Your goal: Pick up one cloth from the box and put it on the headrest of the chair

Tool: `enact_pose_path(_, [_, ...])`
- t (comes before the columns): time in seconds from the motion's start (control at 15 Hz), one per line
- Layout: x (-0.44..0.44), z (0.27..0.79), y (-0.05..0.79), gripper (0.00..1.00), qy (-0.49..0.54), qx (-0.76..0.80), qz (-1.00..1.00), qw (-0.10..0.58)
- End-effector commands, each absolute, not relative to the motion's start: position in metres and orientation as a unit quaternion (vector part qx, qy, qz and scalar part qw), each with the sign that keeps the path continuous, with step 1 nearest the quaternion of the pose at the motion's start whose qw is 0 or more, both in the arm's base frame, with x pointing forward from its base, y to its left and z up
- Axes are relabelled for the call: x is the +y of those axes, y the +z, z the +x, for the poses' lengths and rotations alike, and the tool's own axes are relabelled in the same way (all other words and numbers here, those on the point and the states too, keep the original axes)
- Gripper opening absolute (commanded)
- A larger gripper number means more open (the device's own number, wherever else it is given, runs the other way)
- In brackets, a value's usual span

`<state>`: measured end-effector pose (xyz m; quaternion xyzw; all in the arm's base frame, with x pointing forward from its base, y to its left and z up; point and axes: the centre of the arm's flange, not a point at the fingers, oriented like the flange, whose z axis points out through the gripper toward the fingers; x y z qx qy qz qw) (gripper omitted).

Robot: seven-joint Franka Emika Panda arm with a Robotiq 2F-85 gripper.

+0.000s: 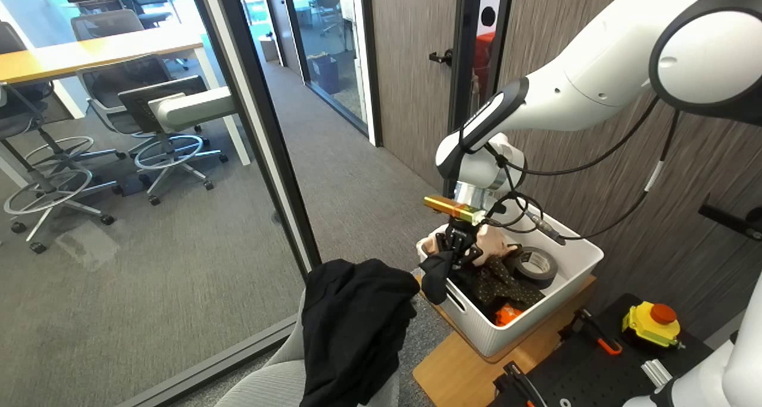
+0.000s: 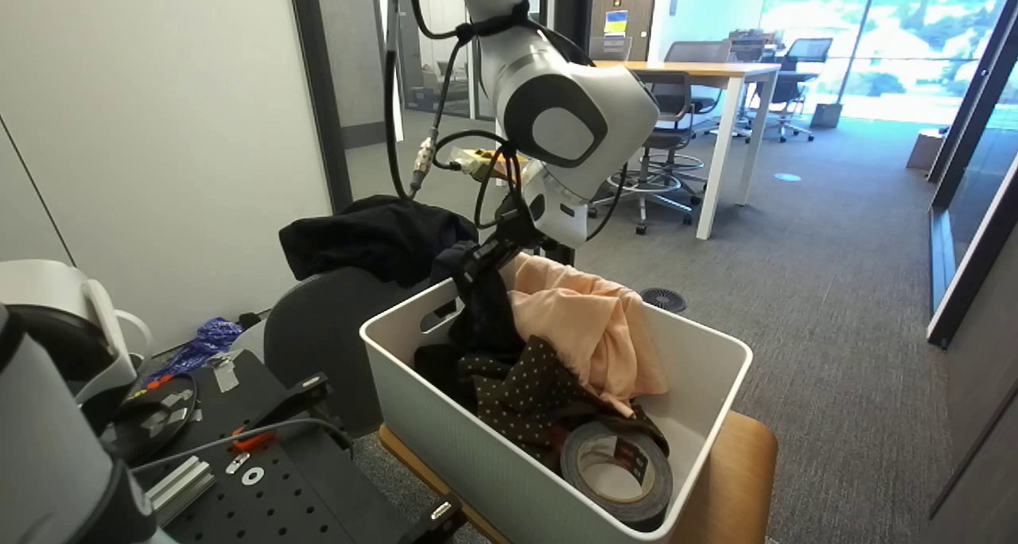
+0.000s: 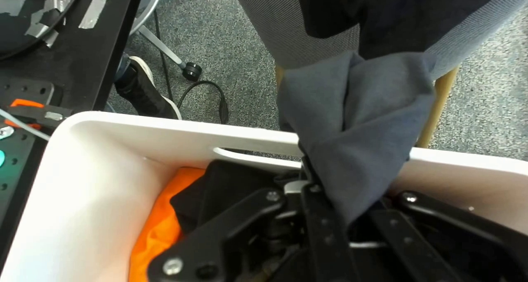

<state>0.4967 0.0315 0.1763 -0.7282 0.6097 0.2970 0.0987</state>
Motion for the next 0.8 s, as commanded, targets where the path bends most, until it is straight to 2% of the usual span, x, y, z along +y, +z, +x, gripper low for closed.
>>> enact_pose_path(0.0, [0.033,0.501,0.177,0.02,0.297,0.599,-0.738,0.093])
enact_pose_path(0.27, [0.034,0.501,0.177,0.02,0.297,0.595,-0.741,0.093])
enact_pose_path(0.73, [0.049,0.481,0.222,0.02,0.256,0.49,-0.82,0.148])
